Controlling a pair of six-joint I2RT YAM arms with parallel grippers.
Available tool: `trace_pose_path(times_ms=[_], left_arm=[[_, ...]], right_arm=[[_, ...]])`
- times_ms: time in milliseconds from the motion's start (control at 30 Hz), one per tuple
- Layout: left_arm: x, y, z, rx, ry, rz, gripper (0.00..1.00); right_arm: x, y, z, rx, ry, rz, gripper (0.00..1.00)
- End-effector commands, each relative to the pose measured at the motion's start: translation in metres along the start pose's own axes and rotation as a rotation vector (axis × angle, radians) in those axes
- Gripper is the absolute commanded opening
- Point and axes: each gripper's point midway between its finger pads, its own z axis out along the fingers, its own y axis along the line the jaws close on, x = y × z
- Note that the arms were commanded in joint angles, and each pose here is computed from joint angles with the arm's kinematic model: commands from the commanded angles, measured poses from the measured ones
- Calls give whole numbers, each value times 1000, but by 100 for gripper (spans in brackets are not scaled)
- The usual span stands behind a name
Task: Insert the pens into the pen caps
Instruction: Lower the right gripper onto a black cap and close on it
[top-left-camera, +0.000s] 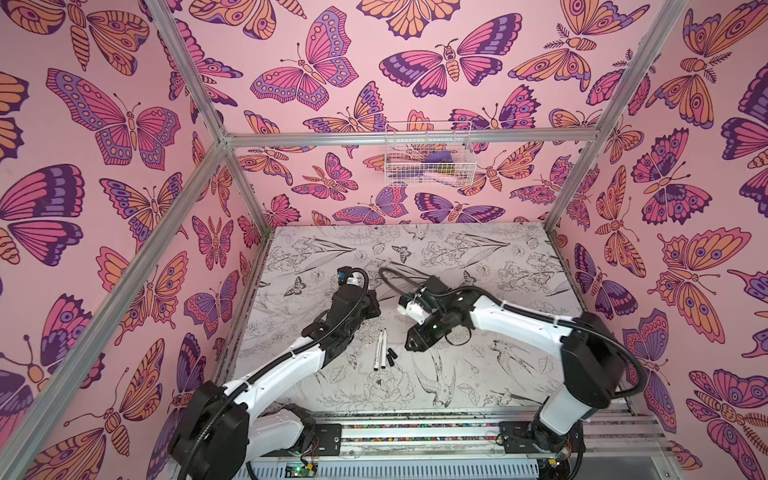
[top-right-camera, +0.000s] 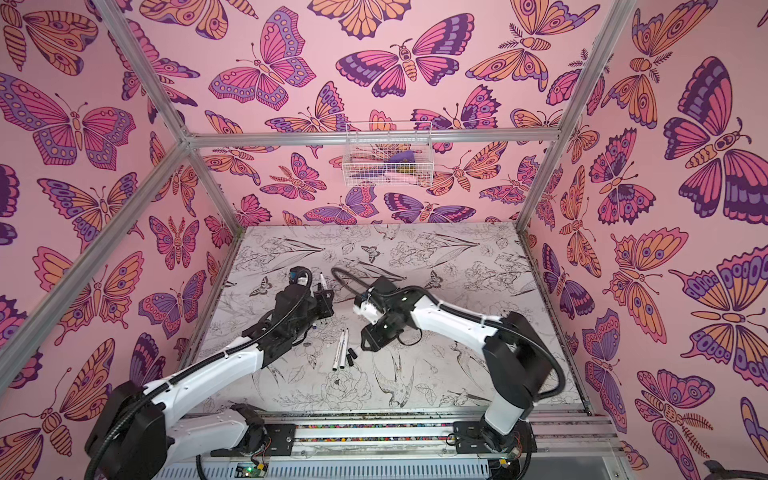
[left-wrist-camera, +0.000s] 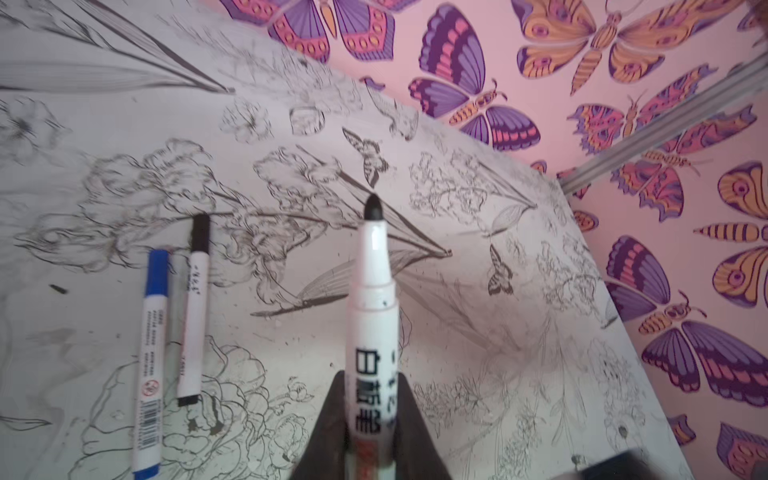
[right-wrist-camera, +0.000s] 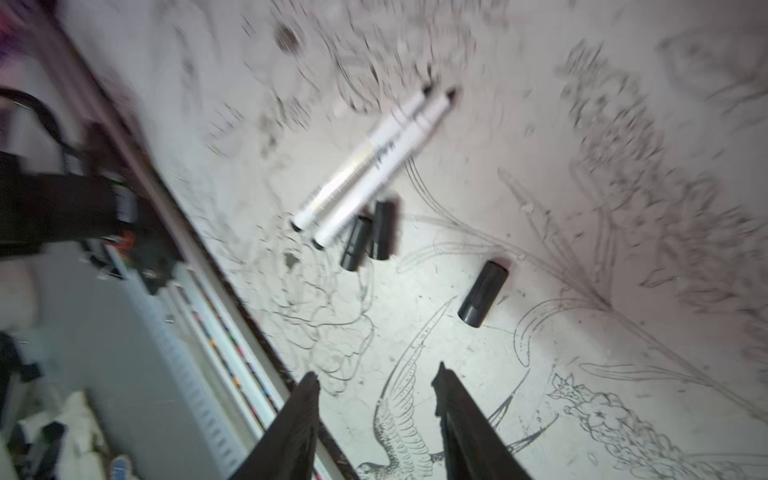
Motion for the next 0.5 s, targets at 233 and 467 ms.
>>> trace_pose_path(times_ms=[233,467], left_arm=[[-14,24,-19,-99,-77,33,0],[-11,26,-21,-100,-74,23,0]], right_arm=[[-2,-37,17,225,98,-32,47],[-6,-47,38,251,144,-25,43]])
